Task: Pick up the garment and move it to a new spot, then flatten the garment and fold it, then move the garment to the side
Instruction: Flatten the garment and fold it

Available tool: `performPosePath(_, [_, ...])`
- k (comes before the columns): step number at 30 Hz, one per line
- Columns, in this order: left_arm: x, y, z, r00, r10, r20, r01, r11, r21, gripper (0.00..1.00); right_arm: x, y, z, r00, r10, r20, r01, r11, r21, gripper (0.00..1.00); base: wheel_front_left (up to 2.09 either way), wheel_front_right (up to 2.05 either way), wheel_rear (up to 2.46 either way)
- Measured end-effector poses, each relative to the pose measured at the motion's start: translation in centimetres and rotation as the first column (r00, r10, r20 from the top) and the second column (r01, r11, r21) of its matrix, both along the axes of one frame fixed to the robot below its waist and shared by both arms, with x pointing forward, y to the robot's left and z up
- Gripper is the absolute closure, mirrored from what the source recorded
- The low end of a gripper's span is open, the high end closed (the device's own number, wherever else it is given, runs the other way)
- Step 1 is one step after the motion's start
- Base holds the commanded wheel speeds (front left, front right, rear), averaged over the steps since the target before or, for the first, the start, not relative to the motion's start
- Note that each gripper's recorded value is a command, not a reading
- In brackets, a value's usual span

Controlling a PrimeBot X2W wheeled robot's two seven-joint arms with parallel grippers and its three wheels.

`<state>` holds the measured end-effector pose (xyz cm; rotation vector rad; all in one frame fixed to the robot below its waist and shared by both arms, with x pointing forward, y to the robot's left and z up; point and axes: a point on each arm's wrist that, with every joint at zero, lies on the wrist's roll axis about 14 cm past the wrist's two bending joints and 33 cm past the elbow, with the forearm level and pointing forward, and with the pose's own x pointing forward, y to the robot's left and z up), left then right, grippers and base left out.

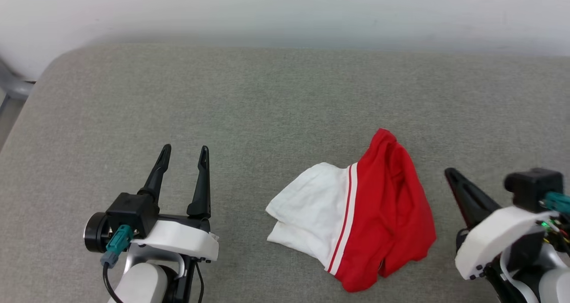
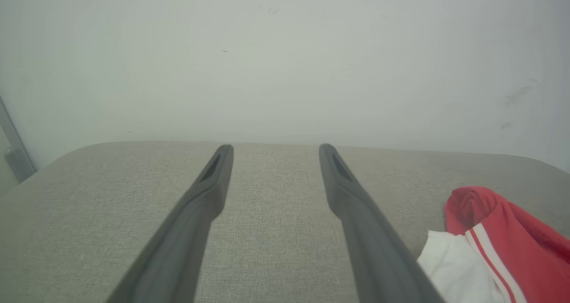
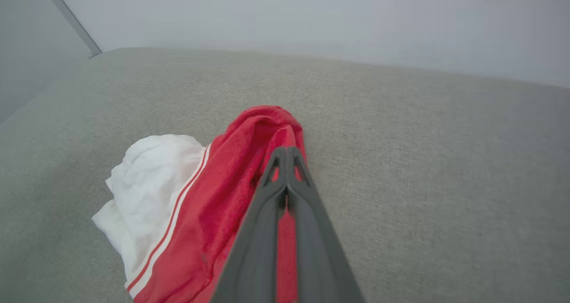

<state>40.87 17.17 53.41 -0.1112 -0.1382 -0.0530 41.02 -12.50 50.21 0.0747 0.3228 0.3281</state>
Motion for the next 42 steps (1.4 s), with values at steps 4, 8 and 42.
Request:
performPosePath(4, [0.0, -0.7, 0.2, 1.000, -0.022, 0.003, 0.022, 1.000, 0.003, 0.00, -0.7, -2.2, 0.7, 0.990, -0.117, 0.078, 0.114, 0.993, 0.042, 1.00, 0.00, 0.00, 0.00])
performPosePath(8, [-0.2, -0.8, 0.1, 1.000, -0.030, -0.004, 0.030, 0.999, 0.012, 0.00, -1.7, -3.3, 1.2, 0.972, -0.184, 0.146, 0.175, 0.982, 0.072, 1.00, 0.00, 0.00, 0.00])
performPosePath(42, [0.5, 0.5, -2.1, 0.998, 0.019, -0.064, -0.020, 1.000, -0.019, 0.00, -1.4, 5.4, -5.4, 0.909, 0.286, -0.303, -0.330, 0.938, -0.107, 0.00, 0.00, 0.00, 0.00])
